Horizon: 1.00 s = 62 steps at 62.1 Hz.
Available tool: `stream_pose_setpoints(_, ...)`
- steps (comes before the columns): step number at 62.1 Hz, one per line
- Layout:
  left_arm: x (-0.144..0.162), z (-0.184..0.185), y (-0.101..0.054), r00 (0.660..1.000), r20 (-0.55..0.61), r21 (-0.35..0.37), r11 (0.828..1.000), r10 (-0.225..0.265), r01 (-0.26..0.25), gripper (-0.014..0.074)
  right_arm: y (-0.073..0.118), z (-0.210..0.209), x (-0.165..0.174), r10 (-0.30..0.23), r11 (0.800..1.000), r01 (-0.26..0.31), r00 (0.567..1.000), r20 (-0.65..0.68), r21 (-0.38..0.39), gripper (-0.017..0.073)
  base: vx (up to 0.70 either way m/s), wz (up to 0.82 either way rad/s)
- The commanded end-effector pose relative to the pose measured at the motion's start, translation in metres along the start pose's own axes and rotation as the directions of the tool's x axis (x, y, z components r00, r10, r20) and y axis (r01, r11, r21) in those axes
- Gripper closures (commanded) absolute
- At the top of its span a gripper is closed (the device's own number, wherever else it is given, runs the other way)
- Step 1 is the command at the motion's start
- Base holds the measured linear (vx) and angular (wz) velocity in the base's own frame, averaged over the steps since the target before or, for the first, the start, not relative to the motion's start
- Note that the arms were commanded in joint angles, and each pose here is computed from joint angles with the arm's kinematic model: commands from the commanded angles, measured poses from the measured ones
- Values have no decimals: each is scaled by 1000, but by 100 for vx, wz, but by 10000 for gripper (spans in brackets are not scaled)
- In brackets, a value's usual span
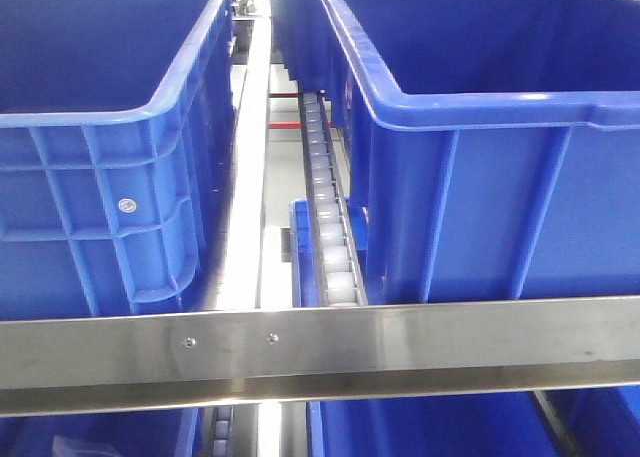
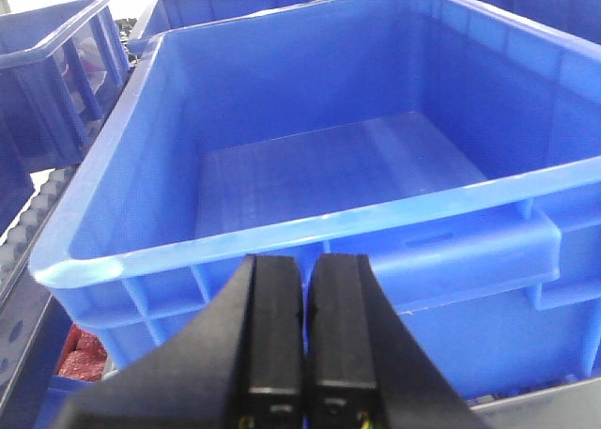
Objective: Pick red cube and place on left shelf
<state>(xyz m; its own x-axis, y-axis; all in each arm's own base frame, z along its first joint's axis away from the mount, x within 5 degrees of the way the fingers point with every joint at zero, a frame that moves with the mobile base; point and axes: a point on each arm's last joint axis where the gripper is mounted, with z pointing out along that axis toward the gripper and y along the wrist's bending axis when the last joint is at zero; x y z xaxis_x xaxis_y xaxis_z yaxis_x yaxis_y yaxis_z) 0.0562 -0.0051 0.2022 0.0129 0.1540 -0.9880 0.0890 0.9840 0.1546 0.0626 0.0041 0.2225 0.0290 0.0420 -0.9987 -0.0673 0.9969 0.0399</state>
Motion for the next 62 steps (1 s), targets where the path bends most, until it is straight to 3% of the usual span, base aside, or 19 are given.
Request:
stream_pose_setpoints(1,0,1,0,998,55,-10,1000,-8,8,492,0,-5,-7,-22,1000,22,987,158,1,538,0,0)
stream_pose_setpoints(25,0,1,0,998,55,-10,1000,-8,8,492,0,-11,-5,-23,1000,23,973,231,0,538,0,0)
stream_pose_setpoints(62,0,1,0,998,55,-10,1000,-8,8,492,0,-11,-1,-38,999,38,980,194,3,538,0,0)
